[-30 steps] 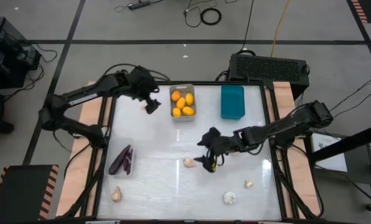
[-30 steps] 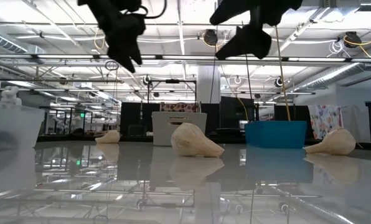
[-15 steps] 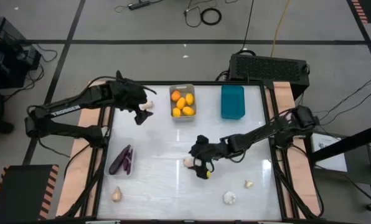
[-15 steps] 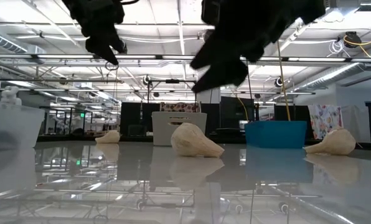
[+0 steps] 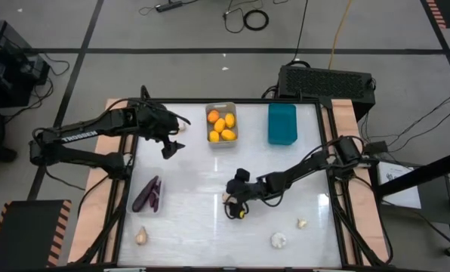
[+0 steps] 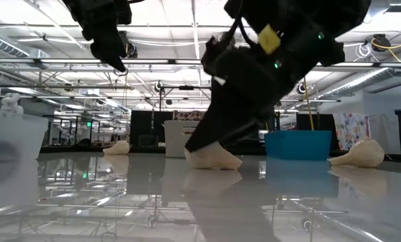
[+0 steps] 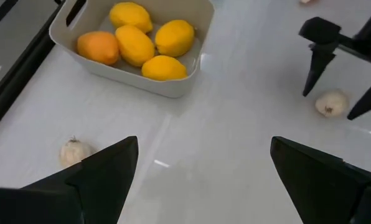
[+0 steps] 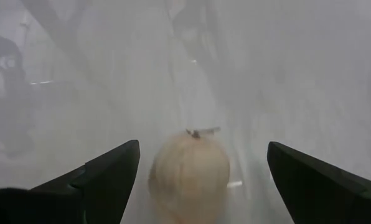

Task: Sort produce into baskets
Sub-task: Put the white garlic into the blue bin

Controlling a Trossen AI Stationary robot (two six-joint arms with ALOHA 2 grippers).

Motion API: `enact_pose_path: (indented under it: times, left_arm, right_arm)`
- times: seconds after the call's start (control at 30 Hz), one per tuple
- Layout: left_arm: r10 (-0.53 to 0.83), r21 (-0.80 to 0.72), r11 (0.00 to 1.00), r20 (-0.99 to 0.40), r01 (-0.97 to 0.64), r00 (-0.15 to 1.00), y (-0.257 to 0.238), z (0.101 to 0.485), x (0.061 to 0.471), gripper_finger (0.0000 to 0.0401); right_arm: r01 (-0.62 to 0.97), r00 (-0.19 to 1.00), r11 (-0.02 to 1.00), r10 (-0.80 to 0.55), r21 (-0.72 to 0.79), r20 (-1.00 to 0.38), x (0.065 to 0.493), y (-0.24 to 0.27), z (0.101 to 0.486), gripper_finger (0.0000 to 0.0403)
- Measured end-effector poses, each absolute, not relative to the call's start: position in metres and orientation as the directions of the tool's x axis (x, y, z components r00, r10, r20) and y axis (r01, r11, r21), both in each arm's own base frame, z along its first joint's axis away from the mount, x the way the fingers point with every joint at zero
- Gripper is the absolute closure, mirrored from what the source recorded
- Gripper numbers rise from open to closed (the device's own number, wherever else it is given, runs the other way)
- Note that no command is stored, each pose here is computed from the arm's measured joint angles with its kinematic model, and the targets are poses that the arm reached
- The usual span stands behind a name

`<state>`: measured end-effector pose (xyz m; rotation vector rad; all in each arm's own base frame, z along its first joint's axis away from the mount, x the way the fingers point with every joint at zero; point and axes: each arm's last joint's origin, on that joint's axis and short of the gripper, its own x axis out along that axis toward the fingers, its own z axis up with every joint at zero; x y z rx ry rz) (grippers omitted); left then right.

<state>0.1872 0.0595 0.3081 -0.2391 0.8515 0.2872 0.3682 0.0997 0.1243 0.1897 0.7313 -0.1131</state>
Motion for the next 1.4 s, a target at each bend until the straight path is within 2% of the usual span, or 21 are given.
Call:
enact_pose_path:
  times: [0.23,0.5,0.67,0.83,1.03,1.13,1.3,1.4]
  left_arm:
    - [0.150,-0.078,0.943,-0.768,-0.323,0.623,0.059,0.308,0.187,0.0029]
    - [0.168,-0.051,0.945,-0.769,-0.322,0.617,0.059,0.308,0.187,0.0029]
    - [0.176,-0.045,0.944,-0.769,-0.328,0.614,0.060,0.308,0.187,0.0029]
    - [0.179,-0.056,0.937,-0.769,-0.344,0.614,0.060,0.308,0.187,0.0029]
    - [0.187,-0.060,0.931,-0.769,-0.361,0.612,0.060,0.308,0.187,0.0029]
    - [0.194,-0.064,0.924,-0.768,-0.376,0.610,0.060,0.308,0.187,0.0029]
    - [0.202,-0.077,0.913,-0.768,-0.400,0.608,0.060,0.308,0.187,0.0029]
    - [0.207,-0.091,0.902,-0.766,-0.421,0.608,0.061,0.308,0.187,0.0029]
  right_arm:
    - [0.221,0.716,0.959,-0.036,0.178,-0.697,0.368,0.100,0.113,0.0076]
    - [0.217,0.718,0.958,-0.027,0.187,-0.695,0.370,0.101,0.115,0.0159]
    - [0.182,0.731,0.962,0.004,0.202,-0.682,0.380,0.102,0.132,0.0213]
    - [0.147,0.690,0.982,-0.017,0.116,-0.723,0.386,0.089,0.169,0.0245]
    - [0.115,0.606,0.993,-0.082,-0.016,-0.791,0.382,0.063,0.212,0.0255]
    - [0.167,0.570,0.984,-0.151,-0.066,-0.807,0.373,0.045,0.233,0.0254]
    - [0.271,0.501,0.961,-0.184,-0.049,-0.846,0.348,0.000,0.259,0.0256]
    - [0.350,0.411,0.934,-0.220,-0.070,-0.885,0.329,-0.031,0.268,0.0255]
